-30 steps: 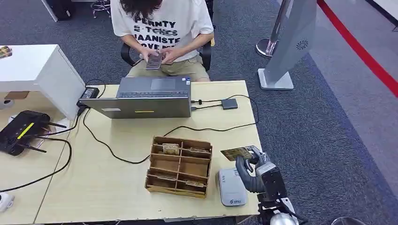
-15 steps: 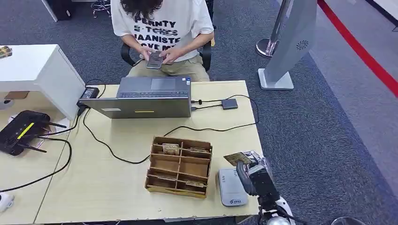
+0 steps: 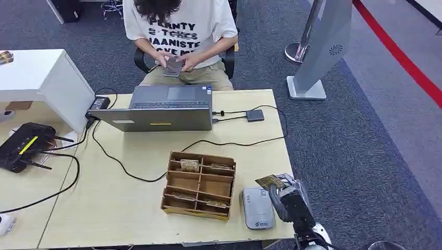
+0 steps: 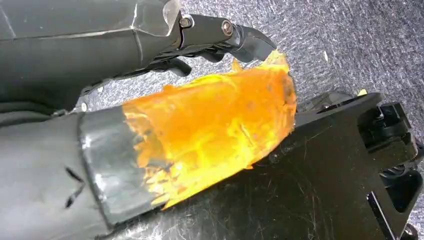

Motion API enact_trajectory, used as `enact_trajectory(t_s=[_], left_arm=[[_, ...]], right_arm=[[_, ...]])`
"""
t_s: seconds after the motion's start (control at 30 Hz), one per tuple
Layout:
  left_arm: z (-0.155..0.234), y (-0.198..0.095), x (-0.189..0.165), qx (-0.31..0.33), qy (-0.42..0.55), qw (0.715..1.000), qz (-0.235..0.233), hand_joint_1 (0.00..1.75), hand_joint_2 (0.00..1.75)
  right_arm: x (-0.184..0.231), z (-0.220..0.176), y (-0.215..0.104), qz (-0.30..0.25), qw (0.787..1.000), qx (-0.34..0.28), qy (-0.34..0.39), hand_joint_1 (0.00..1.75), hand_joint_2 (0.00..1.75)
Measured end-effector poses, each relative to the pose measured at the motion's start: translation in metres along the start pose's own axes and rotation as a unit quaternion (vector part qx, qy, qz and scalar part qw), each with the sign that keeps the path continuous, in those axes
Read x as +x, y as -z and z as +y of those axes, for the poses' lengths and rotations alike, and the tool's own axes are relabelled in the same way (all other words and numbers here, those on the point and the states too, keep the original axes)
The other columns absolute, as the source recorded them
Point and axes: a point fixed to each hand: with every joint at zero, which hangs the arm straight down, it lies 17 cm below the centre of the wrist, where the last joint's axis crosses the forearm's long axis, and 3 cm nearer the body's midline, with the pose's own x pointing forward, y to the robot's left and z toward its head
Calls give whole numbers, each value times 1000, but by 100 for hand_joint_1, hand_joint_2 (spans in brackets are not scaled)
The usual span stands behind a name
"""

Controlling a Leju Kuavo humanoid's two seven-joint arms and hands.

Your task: Pass the card to the sensor for recognition and then transmit it.

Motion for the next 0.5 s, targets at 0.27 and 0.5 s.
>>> enact_trajectory(t_s=[0.27, 0.5], left_arm=[[-1, 0, 0, -2, -1, 1000, -1, 0, 0], [-1, 0, 0, -2, -1, 1000, -1, 0, 0]], right_arm=[[-11, 2, -14, 7, 999, 44, -8, 175, 175], [-19, 5, -20, 13, 997, 67, -29, 175, 175]])
